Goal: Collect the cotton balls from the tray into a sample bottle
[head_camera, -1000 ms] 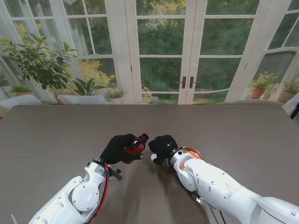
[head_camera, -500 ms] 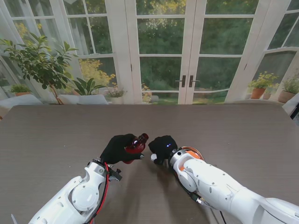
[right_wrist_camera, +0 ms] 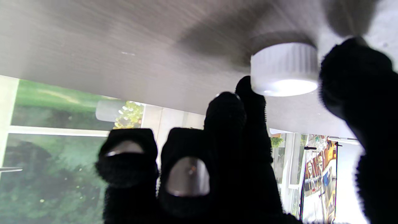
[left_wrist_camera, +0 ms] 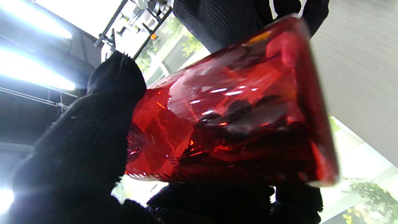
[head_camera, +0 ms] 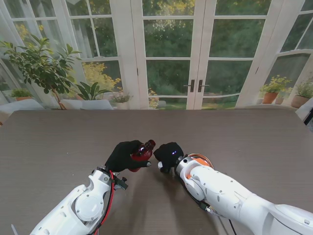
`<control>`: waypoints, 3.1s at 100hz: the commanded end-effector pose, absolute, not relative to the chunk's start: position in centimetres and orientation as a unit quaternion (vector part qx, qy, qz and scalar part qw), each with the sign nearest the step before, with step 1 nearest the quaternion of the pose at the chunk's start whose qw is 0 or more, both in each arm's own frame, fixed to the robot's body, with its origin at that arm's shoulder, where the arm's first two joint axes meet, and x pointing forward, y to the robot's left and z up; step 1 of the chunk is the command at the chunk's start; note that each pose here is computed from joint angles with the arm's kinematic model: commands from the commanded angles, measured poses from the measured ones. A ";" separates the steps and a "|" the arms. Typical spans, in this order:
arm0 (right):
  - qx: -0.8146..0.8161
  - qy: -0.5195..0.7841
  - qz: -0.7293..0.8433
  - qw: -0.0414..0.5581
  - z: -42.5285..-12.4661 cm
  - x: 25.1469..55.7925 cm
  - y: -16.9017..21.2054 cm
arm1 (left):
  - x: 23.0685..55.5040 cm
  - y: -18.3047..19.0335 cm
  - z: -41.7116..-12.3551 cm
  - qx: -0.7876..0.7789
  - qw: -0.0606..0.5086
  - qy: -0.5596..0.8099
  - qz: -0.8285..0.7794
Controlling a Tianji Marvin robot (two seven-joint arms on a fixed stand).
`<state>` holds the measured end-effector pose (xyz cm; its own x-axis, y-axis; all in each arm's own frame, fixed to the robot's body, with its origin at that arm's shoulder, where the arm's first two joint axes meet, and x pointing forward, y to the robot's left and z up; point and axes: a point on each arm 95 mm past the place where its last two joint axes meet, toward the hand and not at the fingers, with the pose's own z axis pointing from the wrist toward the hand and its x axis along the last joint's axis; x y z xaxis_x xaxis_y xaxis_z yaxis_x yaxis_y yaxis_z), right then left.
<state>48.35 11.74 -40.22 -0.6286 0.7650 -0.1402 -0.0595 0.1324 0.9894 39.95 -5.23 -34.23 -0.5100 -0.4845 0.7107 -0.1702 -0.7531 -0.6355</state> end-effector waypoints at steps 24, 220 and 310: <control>0.267 0.678 0.595 0.340 -40.7 48.5 11.9 | 39.9 -5.8 -34.2 -0.485 0.087 0.341 -0.800; 0.268 0.696 0.593 0.304 -41.7 48.2 11.1 | 39.9 -5.8 -34.4 -0.488 0.087 0.343 -0.798; 0.331 0.648 0.614 0.306 -39.6 48.6 11.3 | 40.0 -5.8 -34.5 -0.495 0.083 0.341 -0.795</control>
